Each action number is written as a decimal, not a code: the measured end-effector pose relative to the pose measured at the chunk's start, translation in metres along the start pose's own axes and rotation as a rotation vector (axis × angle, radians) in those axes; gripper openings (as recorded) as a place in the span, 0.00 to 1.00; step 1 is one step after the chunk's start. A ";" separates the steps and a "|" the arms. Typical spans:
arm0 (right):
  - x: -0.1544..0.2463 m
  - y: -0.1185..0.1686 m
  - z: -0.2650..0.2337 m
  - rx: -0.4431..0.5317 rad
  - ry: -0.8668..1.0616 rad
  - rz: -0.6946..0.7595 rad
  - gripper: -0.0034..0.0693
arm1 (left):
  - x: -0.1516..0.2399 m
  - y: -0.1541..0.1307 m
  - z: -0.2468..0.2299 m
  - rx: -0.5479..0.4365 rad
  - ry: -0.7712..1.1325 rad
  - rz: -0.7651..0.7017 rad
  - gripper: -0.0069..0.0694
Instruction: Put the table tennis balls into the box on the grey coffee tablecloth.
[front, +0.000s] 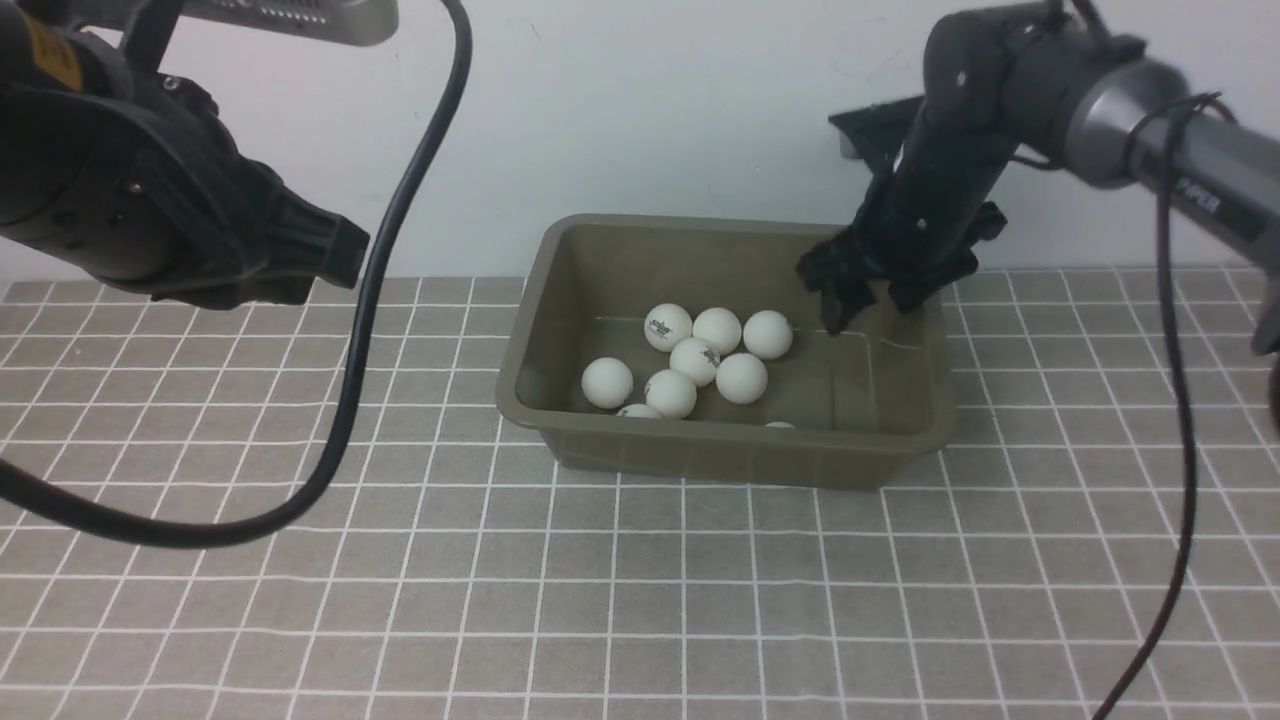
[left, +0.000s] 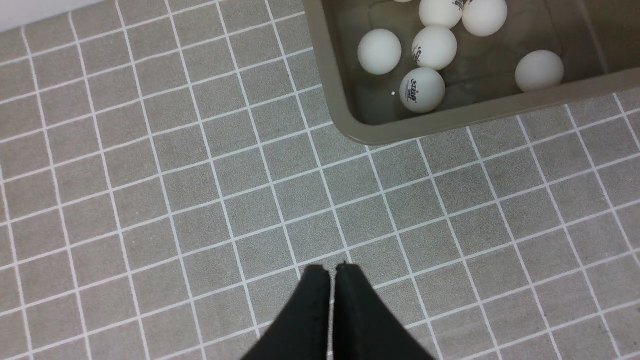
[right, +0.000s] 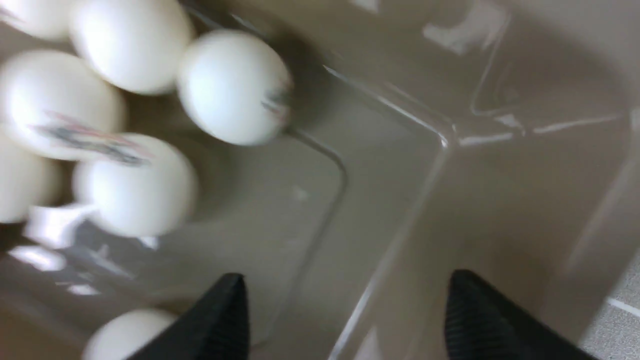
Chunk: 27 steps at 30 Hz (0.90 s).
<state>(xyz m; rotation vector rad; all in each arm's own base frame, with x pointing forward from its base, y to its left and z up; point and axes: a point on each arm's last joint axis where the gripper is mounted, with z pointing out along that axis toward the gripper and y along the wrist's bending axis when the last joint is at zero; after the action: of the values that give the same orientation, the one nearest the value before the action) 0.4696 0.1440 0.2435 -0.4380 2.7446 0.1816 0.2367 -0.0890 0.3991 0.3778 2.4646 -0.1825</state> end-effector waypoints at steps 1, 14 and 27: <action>-0.002 0.003 -0.012 -0.017 -0.018 0.001 0.63 | 0.000 0.000 0.000 0.003 0.000 -0.002 0.08; 0.131 0.032 -0.355 -0.026 -0.699 0.030 0.03 | 0.012 -0.001 -0.057 0.022 -0.194 -0.004 0.08; 0.388 0.025 -0.301 -0.012 -1.467 0.048 0.03 | 0.019 -0.008 -0.088 0.106 -0.322 0.012 0.08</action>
<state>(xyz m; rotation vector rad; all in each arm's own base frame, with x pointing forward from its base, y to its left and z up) 0.0193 0.0064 0.3836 -0.1120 1.3067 0.3469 0.1697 -0.0725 0.4570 0.3761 2.1407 -0.3421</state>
